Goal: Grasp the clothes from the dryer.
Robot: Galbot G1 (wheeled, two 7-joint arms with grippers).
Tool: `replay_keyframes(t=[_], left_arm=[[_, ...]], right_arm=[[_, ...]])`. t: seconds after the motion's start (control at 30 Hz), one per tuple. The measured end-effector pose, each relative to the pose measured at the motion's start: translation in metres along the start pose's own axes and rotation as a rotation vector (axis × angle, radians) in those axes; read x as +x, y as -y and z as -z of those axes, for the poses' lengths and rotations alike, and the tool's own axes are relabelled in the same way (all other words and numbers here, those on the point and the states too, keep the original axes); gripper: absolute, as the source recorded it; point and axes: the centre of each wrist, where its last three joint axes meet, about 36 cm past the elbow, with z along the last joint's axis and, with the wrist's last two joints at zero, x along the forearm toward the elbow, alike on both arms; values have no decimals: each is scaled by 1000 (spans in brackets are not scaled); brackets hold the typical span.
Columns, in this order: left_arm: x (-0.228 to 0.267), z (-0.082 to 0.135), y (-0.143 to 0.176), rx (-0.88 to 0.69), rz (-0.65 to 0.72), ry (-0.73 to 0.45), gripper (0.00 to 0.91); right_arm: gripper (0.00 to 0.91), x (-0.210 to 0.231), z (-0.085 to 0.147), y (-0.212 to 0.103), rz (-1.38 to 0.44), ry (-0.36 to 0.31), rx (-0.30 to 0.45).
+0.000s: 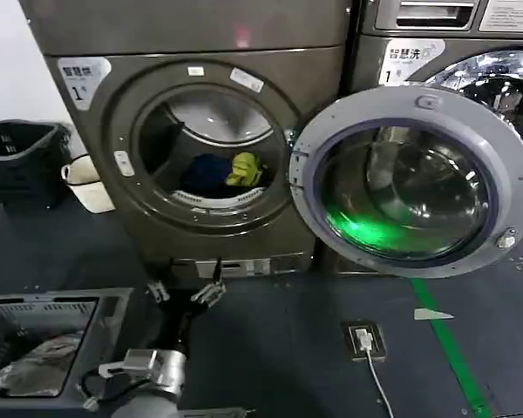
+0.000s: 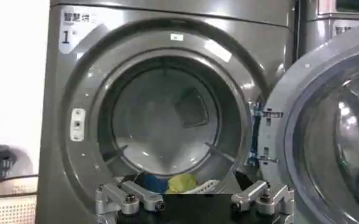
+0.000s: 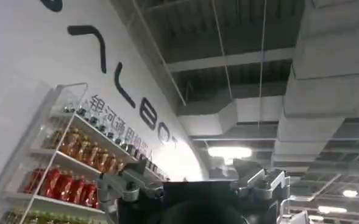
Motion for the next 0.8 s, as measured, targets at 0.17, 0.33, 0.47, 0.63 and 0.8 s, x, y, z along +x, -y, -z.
replay_keyframes(t=[0.17, 0.33, 0.47, 0.63, 0.8], left_arm=[[-1, 2, -2, -2, 2, 9, 907], [-4, 5, -5, -3, 8, 23, 907], [-8, 5, -6, 0, 10, 29, 907], [-13, 3, -9, -15, 42, 26, 907], [-17, 2, -14, -31, 82, 16, 907]], right_arm=[[907, 2, 0, 0, 9, 25, -16], [907, 2, 1, 3, 11, 60, -23], [907, 3, 2, 6, 12, 82, -22], [907, 4, 2, 7, 14, 97, -23], [907, 5, 1, 4, 19, 106, -29]])
